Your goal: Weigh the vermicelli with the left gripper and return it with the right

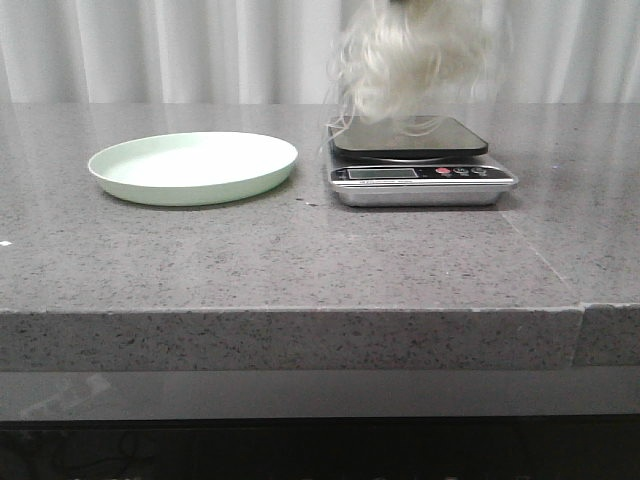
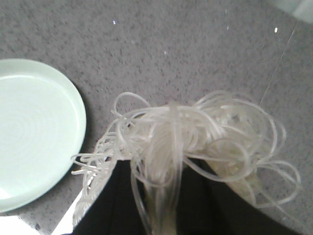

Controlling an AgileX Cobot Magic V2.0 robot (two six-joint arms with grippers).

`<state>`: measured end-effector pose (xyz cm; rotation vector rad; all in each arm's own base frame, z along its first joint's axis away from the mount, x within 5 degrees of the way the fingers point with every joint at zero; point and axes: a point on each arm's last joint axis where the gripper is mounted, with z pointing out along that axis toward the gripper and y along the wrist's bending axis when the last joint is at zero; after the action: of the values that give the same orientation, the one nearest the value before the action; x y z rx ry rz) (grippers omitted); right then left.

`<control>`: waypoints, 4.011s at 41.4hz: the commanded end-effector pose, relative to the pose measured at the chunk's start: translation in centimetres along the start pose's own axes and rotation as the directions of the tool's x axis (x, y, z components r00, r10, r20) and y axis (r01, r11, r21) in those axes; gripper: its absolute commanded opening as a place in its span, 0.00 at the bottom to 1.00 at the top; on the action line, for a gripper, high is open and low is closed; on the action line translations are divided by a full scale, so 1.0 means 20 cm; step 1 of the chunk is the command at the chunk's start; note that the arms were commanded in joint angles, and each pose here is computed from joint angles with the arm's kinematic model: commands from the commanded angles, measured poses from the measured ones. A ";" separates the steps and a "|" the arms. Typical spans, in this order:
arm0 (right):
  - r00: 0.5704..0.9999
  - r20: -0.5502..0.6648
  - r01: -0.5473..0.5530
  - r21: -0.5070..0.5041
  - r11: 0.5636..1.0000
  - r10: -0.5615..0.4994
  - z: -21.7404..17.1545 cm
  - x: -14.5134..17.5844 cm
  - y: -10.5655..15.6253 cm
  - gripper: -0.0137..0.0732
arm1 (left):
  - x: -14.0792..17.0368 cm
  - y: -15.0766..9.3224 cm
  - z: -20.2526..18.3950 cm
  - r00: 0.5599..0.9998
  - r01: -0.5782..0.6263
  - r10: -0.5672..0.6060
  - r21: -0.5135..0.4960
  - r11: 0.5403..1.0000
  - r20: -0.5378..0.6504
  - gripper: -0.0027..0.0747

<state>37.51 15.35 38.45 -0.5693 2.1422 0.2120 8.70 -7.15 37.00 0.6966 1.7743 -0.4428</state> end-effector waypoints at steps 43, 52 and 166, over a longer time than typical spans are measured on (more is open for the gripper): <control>0.966 0.254 0.113 -0.226 0.968 -0.053 0.33 -0.09 0.67 0.61 | -0.07 0.00 -0.02 0.995 0.017 -0.017 0.002 1.000 0.103 0.69; 0.970 0.236 0.113 -0.229 0.967 -0.058 0.27 -0.11 0.65 0.75 | -0.07 0.00 -0.02 0.995 0.017 -0.017 0.002 1.000 0.103 0.69; 0.980 0.197 -0.020 0.044 0.999 0.011 -1.40 0.95 0.19 0.32 | -0.07 0.00 -0.02 0.995 0.017 -0.017 0.002 1.000 0.103 0.22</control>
<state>5.67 2.77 38.63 -0.5050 2.0257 0.2220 8.70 -7.15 37.00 0.6966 1.7743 -0.4428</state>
